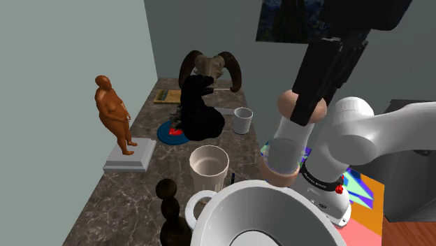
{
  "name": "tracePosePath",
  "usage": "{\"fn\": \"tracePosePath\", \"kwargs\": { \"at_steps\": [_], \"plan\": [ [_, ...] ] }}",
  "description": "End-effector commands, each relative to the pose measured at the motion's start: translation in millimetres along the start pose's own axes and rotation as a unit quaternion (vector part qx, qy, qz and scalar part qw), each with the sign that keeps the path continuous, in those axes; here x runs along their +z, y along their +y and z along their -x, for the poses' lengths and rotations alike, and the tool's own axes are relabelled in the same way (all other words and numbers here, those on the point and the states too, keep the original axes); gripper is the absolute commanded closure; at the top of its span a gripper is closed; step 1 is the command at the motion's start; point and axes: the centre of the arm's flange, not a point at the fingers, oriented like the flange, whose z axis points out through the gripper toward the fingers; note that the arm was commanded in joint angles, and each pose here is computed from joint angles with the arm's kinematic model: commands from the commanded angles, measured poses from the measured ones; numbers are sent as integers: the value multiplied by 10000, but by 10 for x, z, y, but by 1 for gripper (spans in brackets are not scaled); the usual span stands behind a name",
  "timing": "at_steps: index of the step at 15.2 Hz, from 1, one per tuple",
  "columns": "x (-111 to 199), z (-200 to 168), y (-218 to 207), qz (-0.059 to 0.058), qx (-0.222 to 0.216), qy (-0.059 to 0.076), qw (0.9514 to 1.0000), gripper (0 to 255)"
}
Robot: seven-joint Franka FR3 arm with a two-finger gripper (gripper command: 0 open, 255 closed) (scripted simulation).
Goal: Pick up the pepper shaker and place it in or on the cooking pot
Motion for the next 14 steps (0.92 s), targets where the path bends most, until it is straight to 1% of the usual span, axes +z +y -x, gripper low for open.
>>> {"fn": "tracePosePath", "kwargs": {
  "at_steps": [1,8,14],
  "plan": [
    [-14,201,-164,-3,6,-7,10000,255],
    [-99,802,-792,-3,6,-7,10000,255],
    [216,798,-755,-3,6,-7,10000,255]
  ]
}}
